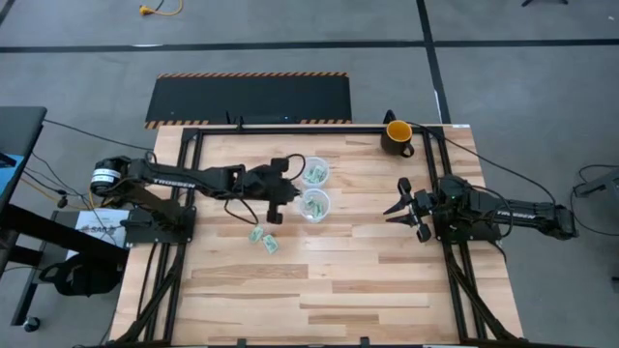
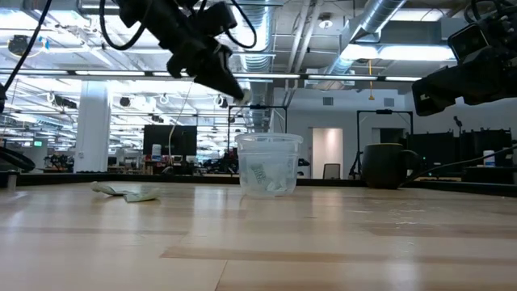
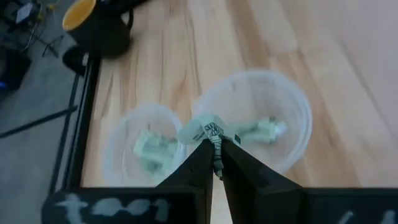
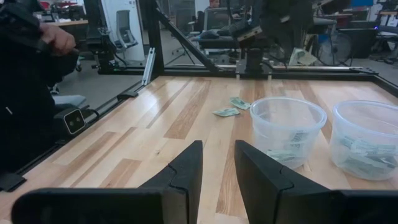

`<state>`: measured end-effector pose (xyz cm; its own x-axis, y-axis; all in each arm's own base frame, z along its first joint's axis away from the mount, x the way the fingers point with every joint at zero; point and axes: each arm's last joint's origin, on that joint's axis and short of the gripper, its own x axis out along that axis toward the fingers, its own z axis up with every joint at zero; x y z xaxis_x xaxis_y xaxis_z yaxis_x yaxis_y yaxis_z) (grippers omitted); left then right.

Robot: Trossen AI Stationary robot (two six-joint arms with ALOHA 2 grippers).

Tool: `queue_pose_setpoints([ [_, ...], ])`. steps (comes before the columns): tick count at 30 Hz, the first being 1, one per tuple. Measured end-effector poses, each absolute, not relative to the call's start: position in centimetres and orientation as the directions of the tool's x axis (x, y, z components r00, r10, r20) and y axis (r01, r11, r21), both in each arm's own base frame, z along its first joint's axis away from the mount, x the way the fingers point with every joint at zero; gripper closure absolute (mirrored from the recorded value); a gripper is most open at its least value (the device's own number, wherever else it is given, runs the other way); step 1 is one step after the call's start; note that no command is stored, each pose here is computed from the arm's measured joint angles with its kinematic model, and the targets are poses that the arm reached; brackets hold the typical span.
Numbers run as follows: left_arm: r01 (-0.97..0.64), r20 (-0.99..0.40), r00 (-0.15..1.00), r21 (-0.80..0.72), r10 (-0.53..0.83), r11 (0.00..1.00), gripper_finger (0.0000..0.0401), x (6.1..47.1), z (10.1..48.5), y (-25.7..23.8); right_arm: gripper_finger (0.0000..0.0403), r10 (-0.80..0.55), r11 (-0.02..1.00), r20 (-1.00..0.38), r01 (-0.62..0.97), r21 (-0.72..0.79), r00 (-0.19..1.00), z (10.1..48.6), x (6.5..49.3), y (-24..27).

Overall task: Pick and place items into bin
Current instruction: Put the green stevia packet into the bottom transparent bin

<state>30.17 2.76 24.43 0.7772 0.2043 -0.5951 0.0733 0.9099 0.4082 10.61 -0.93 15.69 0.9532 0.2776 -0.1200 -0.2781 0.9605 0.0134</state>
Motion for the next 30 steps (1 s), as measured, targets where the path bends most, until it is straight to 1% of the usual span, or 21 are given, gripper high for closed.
queue_pose_setpoints([
  [8, 0.086, -0.503, 0.857, 0.352, 0.111, 0.932, 0.0385, 30.77, 25.27, 3.14, 0.0316, 0.278, 0.960, -0.120, -0.278, 0.013, 0.953, 15.69, 10.61, -0.93],
  [16, 0.138, -0.518, 0.855, 0.277, 0.026, 0.951, 0.0385, 30.65, 25.07, 3.29, 0.0316, 0.278, 0.960, -0.120, -0.278, 0.013, 0.953, 15.68, 10.61, -0.93],
  [27, 0.142, -0.501, 0.865, 0.292, 0.025, 0.946, 0.0385, 30.74, 25.22, 3.30, 0.0316, 0.278, 0.960, -0.120, -0.278, 0.013, 0.953, 15.69, 10.61, -0.93],
  [30, 0.139, -0.487, 0.873, 0.298, 0.025, 0.944, 0.0379, 30.82, 25.35, 3.31, 0.0316, 0.278, 0.960, -0.120, -0.278, 0.013, 0.953, 15.69, 10.61, -0.93],
])
